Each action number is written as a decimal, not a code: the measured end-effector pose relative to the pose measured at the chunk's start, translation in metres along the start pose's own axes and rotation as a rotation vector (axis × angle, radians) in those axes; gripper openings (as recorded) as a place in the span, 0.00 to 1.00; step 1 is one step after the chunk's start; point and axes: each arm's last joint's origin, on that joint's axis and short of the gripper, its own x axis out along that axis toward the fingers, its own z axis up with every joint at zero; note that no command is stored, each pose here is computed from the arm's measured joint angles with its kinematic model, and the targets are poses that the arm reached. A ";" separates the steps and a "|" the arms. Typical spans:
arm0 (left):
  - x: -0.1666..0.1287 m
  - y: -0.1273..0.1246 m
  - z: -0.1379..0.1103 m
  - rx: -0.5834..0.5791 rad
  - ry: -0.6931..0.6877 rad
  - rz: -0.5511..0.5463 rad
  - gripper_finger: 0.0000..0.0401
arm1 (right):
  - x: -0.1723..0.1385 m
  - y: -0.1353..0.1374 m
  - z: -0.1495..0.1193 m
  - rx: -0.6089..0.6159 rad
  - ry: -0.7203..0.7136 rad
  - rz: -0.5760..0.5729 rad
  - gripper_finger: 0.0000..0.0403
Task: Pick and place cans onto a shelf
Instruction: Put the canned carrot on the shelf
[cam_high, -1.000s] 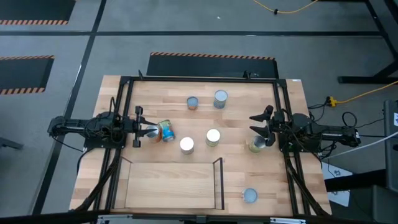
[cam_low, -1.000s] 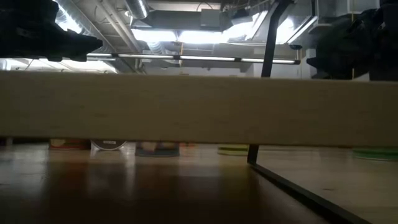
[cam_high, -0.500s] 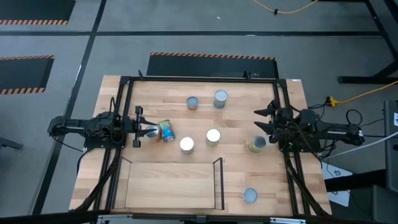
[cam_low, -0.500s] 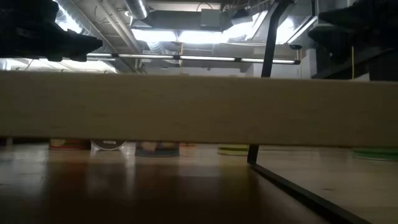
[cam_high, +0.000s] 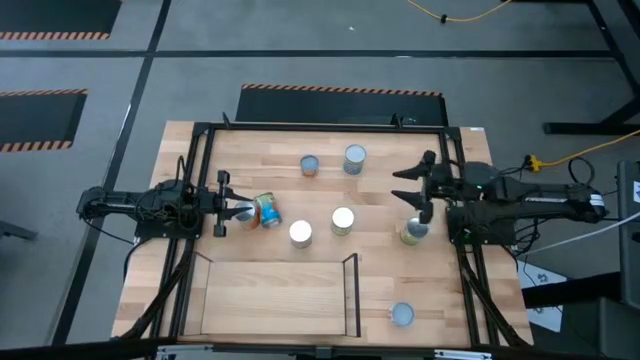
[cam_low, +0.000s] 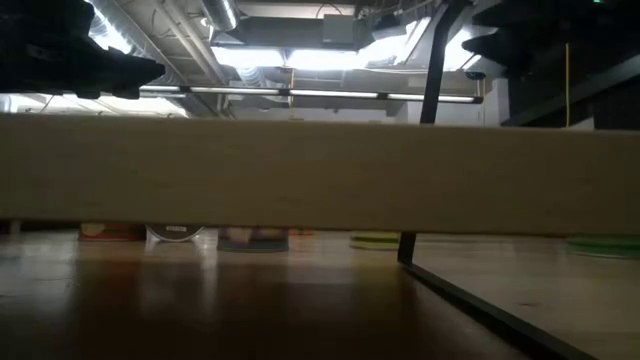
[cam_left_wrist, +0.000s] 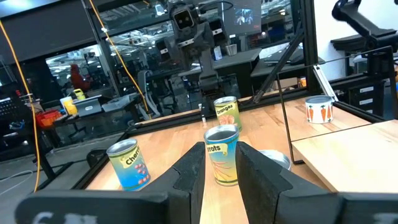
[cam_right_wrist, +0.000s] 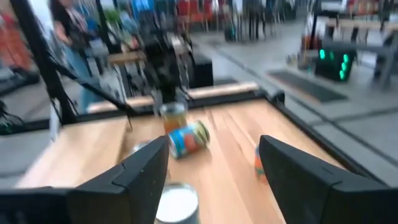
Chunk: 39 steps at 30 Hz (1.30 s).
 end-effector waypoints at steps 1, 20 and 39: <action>0.000 0.000 0.000 0.000 0.000 0.000 0.21 | 0.005 0.000 0.002 -0.001 0.030 -0.009 0.64; 0.000 0.000 0.001 -0.001 -0.015 0.004 0.21 | 0.091 -0.009 -0.003 0.050 0.367 -0.067 0.64; 0.000 0.000 0.001 -0.001 -0.014 0.004 0.21 | 0.140 -0.011 -0.061 0.150 0.580 0.017 0.64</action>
